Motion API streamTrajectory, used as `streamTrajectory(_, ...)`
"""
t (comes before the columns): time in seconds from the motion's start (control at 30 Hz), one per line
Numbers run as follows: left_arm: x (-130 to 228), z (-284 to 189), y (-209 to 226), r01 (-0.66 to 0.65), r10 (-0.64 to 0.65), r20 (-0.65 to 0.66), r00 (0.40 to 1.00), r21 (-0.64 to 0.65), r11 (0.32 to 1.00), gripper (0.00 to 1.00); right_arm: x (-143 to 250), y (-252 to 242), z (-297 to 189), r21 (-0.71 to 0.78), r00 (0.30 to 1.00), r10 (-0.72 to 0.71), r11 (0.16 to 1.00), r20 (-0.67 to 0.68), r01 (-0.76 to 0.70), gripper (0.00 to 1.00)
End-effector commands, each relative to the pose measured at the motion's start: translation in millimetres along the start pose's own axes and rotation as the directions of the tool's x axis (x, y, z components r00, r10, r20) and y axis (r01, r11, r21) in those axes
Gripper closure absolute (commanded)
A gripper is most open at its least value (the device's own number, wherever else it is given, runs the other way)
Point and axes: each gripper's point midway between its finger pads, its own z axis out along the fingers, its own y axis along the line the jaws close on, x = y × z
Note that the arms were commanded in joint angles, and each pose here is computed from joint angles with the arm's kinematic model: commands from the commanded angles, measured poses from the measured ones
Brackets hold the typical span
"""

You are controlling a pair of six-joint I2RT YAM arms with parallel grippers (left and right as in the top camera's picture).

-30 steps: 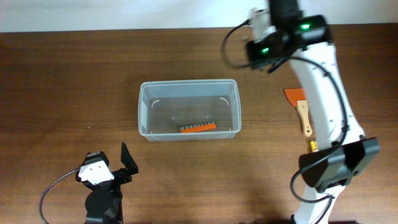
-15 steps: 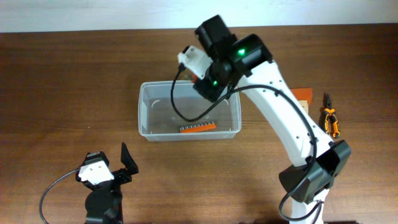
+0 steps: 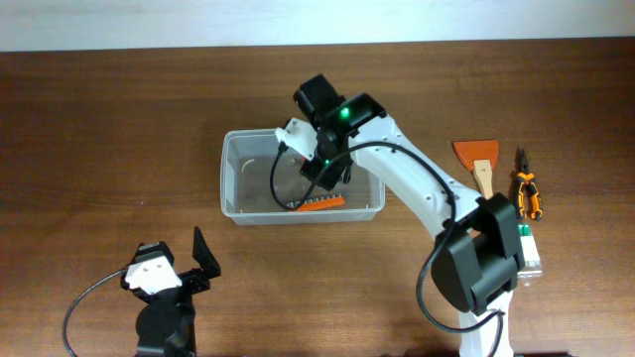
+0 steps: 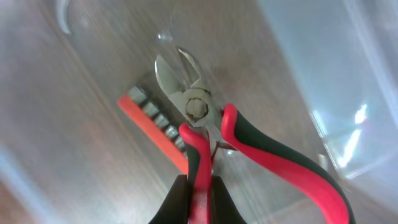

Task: Pack container
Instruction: 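Carry the red pliers into the container and open the gripper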

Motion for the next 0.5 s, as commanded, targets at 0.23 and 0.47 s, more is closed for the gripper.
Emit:
streamTrajectory(0.23, 1, 0, 0, -0.009, 0.009, 0.002, 1.0, 0.0, 1.0, 0.01, 18, 11, 33, -0.031, 1.0, -0.011, 0.999, -0.027, 0.01, 0.92)
streamTrajectory(0.47, 1, 0, 0, -0.009, 0.009, 0.002, 1.0, 0.0, 1.0, 0.01, 18, 11, 33, -0.03, 1.0, -0.006, 1.0, -0.027, 0.006, 0.55)
